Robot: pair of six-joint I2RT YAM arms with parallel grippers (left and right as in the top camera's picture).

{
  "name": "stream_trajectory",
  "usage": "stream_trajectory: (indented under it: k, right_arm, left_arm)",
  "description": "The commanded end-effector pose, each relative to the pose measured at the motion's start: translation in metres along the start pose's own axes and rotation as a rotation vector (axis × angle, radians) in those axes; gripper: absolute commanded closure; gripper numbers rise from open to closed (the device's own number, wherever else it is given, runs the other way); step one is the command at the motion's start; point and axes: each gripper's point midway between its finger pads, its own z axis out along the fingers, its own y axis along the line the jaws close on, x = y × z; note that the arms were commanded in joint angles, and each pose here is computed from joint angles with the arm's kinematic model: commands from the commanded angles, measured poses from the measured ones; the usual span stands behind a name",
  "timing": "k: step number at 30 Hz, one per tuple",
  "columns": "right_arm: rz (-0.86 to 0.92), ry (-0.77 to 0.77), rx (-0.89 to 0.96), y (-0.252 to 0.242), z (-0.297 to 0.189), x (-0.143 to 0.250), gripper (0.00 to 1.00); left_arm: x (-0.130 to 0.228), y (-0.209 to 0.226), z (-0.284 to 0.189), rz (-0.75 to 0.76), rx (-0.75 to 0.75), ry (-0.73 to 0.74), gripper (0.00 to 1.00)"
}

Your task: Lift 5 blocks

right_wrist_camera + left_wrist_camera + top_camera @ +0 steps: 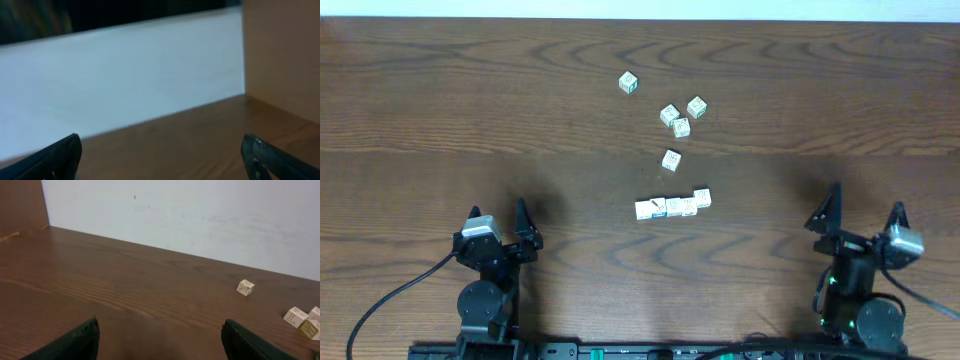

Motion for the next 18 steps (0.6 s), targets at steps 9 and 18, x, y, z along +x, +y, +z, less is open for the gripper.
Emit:
stream_trajectory:
  k: [9,18]
  right_arm:
    - [-0.017,0.102,-0.070,0.001,-0.001,0.047,0.01]
    - [-0.111,0.234,-0.060,-0.007,-0.006,0.091,0.01]
  left_arm:
    - [0.015,0.008,0.000,0.002,-0.036,0.049,0.21]
    - [0.015,0.008,0.000,0.002,-0.036,0.049,0.21]
